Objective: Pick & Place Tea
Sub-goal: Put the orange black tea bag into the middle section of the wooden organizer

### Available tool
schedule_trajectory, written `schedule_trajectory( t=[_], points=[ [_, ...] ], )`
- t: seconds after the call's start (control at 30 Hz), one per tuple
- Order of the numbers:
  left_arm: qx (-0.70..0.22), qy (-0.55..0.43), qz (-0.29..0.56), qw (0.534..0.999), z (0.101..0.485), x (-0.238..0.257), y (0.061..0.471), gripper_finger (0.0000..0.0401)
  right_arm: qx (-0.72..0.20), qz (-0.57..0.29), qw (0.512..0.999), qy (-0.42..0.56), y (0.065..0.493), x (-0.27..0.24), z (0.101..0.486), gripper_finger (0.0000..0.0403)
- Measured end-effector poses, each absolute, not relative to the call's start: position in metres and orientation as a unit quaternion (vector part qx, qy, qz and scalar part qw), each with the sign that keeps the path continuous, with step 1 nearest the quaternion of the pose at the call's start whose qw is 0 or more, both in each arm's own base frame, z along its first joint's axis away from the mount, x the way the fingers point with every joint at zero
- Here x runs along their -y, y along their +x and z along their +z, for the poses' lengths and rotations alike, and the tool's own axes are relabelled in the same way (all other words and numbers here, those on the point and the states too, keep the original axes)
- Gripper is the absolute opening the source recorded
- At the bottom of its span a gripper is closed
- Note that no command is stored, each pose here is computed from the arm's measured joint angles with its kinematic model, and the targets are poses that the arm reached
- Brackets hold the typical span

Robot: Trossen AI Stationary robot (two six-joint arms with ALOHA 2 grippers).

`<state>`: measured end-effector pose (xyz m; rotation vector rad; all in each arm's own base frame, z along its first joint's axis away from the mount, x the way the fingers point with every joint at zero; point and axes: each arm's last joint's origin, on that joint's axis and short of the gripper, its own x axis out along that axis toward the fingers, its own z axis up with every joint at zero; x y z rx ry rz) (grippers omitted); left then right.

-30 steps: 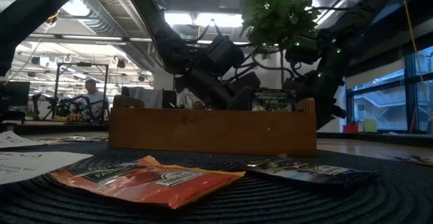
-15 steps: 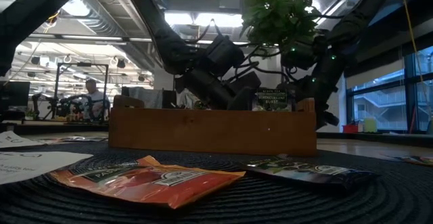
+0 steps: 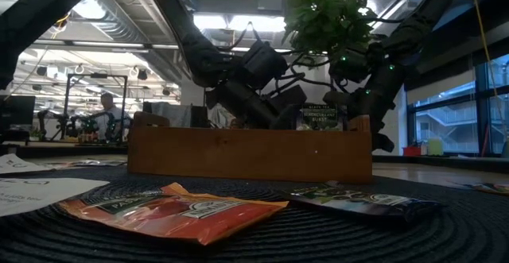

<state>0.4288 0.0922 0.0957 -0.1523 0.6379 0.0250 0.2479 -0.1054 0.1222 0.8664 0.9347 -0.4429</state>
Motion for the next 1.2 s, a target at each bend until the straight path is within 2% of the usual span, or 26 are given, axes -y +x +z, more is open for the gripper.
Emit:
schedule_trajectory(
  t=[0.2, 0.57, 0.73, 0.97, 1.1, 1.2],
  points=[
    [-0.313, -0.075, 0.012, 0.947, 0.096, -0.092, 0.429, 0.0002, -0.437, -0.202, 0.783, 0.394, 0.247, 0.105, 0.122, 0.0122],
    [-0.314, -0.076, 0.013, 0.946, 0.096, -0.092, 0.429, 0.0002, -0.45, -0.178, 0.801, 0.353, 0.247, 0.105, 0.121, 0.0012],
    [-0.336, -0.091, 0.027, 0.937, 0.113, -0.1, 0.42, 0.0005, -0.454, -0.164, 0.814, 0.322, 0.247, 0.105, 0.122, 0.0011],
    [-0.303, -0.108, 0.06, 0.945, 0.182, -0.118, 0.379, 0.0005, -0.419, -0.165, 0.855, 0.257, 0.241, 0.101, 0.153, 0.0006],
    [-0.202, -0.112, 0.08, 0.97, 0.209, -0.115, 0.341, 0.0002, -0.354, -0.185, 0.897, 0.187, 0.236, 0.09, 0.19, 0.0006],
    [-0.106, -0.116, 0.075, 0.985, 0.211, -0.103, 0.314, 0.0003, -0.273, -0.191, 0.933, 0.136, 0.228, 0.074, 0.211, 0.0004]
  ],
)
